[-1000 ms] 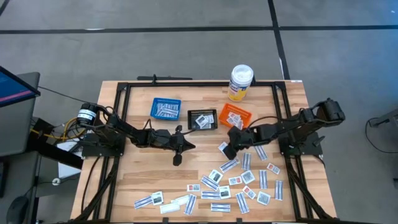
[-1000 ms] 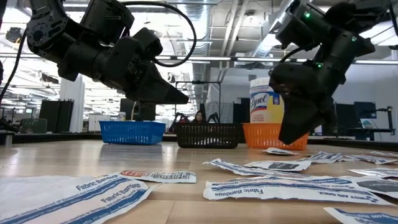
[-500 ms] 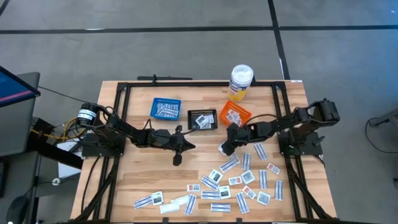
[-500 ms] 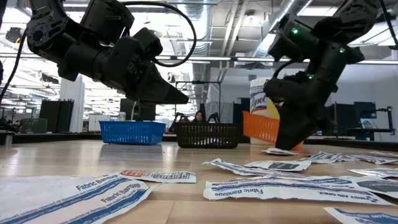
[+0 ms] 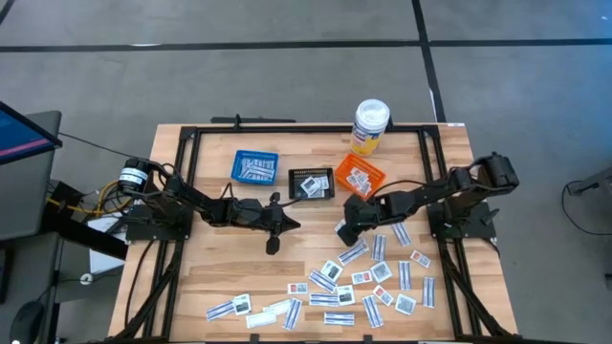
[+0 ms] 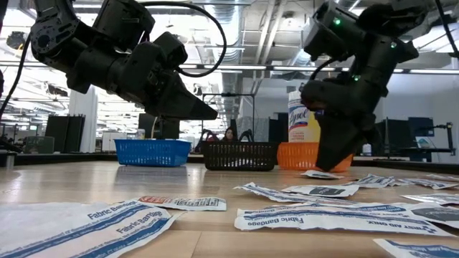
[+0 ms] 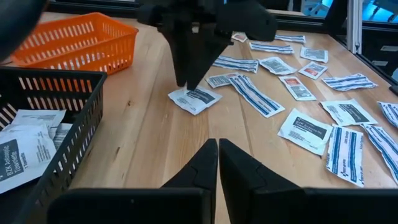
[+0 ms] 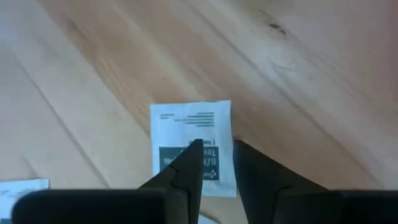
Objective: Pick & Place First Aid Supplies
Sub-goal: Put the towelette pack into the black bin
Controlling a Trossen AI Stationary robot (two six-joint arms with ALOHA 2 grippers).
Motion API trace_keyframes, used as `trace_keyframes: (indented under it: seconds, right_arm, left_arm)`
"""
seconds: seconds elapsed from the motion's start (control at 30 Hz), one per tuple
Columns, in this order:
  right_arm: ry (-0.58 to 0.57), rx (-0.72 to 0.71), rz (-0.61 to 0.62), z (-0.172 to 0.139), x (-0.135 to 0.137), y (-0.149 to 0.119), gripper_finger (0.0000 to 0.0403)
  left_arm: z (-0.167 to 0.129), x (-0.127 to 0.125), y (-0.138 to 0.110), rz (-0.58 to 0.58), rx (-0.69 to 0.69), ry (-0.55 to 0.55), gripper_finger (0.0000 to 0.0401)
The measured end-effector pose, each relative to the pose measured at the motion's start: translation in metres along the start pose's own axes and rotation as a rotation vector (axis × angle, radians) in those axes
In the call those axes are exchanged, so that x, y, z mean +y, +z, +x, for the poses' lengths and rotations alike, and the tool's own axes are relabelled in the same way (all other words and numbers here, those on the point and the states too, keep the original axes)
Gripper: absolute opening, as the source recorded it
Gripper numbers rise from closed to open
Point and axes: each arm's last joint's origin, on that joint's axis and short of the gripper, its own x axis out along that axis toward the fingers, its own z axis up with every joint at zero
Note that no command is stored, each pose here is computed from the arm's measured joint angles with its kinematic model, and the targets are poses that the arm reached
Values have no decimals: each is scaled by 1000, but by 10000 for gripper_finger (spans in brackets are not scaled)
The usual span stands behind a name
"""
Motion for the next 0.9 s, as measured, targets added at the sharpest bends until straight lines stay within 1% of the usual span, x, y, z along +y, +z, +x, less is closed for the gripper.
trace_keyframes:
  seconds: [0.07, 0.3, 0.73, 0.9]
  right_arm:
    - [-14, 11, 10, 1, -3, 0, 82]
    - [-7, 0, 29, 2, -4, 4, 82]
    - [12, 8, -6, 0, 3, -3, 82]
    - [-16, 21, -11, 13, 3, -6, 82]
  left_arm:
    - [0, 0, 0, 0, 0, 0, 17]
    - [0, 0, 0, 0, 0, 0, 17]
    - [0, 0, 0, 0, 0, 0, 17]
    - [0, 0, 0, 0, 0, 0, 17]
